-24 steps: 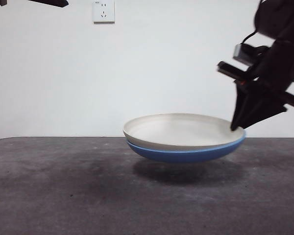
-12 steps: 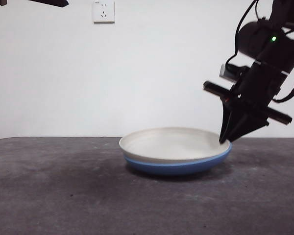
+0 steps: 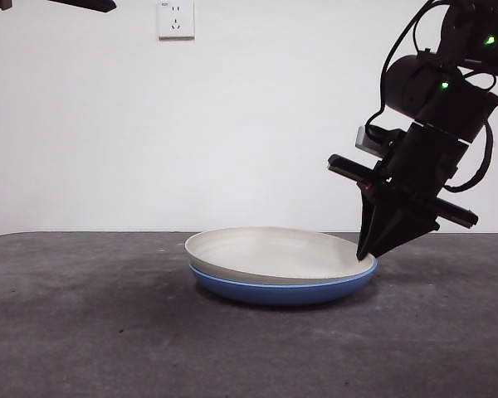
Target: Pick up the white plate, put it on the blue plate, put it on desk
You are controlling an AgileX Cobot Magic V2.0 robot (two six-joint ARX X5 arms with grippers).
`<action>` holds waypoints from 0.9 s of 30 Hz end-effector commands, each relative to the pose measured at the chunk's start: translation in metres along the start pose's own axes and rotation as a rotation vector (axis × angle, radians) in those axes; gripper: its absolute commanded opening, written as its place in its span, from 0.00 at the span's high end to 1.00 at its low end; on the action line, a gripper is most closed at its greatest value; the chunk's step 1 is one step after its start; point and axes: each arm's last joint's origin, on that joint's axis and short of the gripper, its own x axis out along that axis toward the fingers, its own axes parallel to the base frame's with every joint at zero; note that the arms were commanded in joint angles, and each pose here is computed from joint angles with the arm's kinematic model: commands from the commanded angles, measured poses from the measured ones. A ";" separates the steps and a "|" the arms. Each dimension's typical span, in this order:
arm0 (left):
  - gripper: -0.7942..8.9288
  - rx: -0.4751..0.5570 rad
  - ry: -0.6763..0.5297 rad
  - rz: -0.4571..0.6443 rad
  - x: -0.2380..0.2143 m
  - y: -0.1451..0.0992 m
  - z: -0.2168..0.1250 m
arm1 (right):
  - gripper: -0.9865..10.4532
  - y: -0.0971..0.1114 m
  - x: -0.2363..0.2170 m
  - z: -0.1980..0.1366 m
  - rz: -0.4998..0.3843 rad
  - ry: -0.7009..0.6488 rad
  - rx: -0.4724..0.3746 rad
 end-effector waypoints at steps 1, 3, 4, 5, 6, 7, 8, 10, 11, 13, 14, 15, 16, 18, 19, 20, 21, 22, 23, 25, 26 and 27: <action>0.60 0.027 -0.010 -0.007 0.000 -0.002 0.003 | 0.90 0.004 0.004 0.005 0.001 -0.011 0.000; 0.60 0.027 -0.010 -0.007 0.000 -0.002 0.003 | 0.90 0.004 0.004 0.005 -0.004 -0.013 0.000; 0.60 0.027 -0.011 -0.007 -0.001 -0.002 0.003 | 0.90 0.004 0.004 0.005 -0.003 -0.012 0.000; 0.60 0.027 -0.011 -0.007 -0.001 -0.002 0.003 | 0.90 0.004 0.004 0.005 -0.001 -0.012 0.000; 0.60 0.027 -0.010 -0.007 0.000 -0.002 0.003 | 0.89 0.004 0.004 0.004 0.000 -0.011 0.000; 0.60 0.027 -0.011 -0.007 0.000 -0.002 0.003 | 0.86 0.005 0.004 0.004 0.001 -0.010 -0.003; 0.60 0.027 -0.010 -0.007 0.000 -0.002 0.003 | 0.81 0.005 0.004 0.004 0.002 -0.010 -0.004; 0.60 0.027 -0.011 -0.007 -0.001 -0.002 0.003 | 0.74 0.007 0.005 0.003 0.003 -0.008 -0.007; 0.60 0.027 -0.011 -0.007 -0.001 -0.002 0.003 | 0.74 0.007 0.005 0.003 0.003 -0.008 -0.007; 0.60 0.026 -0.010 -0.007 -0.001 -0.002 0.003 | 0.74 0.007 0.005 0.003 0.004 -0.009 -0.008; 0.60 0.026 -0.010 -0.007 -0.001 -0.002 0.003 | 0.74 0.007 0.004 0.004 0.004 -0.010 -0.008; 0.60 0.026 -0.010 -0.007 -0.001 -0.002 0.003 | 0.73 0.007 0.004 0.004 0.004 -0.012 -0.009; 0.60 0.027 -0.010 -0.007 0.000 -0.002 0.003 | 0.73 0.008 0.001 0.004 0.003 -0.020 -0.010; 0.60 0.026 -0.010 -0.007 -0.001 -0.002 0.003 | 0.72 0.010 -0.005 0.006 0.004 -0.039 -0.015; 0.60 0.026 -0.010 -0.007 -0.001 -0.002 0.003 | 0.72 0.012 -0.012 0.007 0.003 -0.056 -0.020; 0.60 0.027 -0.011 -0.007 -0.001 -0.002 0.003 | 0.72 0.014 -0.017 0.008 0.003 -0.075 -0.027; 0.60 0.027 -0.011 -0.007 -0.001 -0.002 0.003 | 0.72 0.016 -0.026 0.010 0.001 -0.099 -0.036; 0.60 0.027 -0.011 -0.007 -0.001 -0.002 0.003 | 0.72 0.019 -0.035 0.011 -0.001 -0.126 -0.047; 0.60 0.027 -0.011 -0.007 -0.001 -0.002 0.003 | 0.72 0.022 -0.044 0.011 0.002 -0.146 -0.060; 0.60 0.027 -0.011 -0.007 -0.001 -0.002 0.003 | 0.72 0.028 -0.066 0.010 0.012 -0.182 -0.096; 0.60 0.027 -0.011 -0.007 -0.001 -0.002 0.003 | 0.72 0.031 -0.076 0.009 0.019 -0.195 -0.116; 0.60 0.028 -0.011 -0.007 -0.001 -0.002 0.003 | 0.72 0.034 -0.087 0.006 0.026 -0.205 -0.141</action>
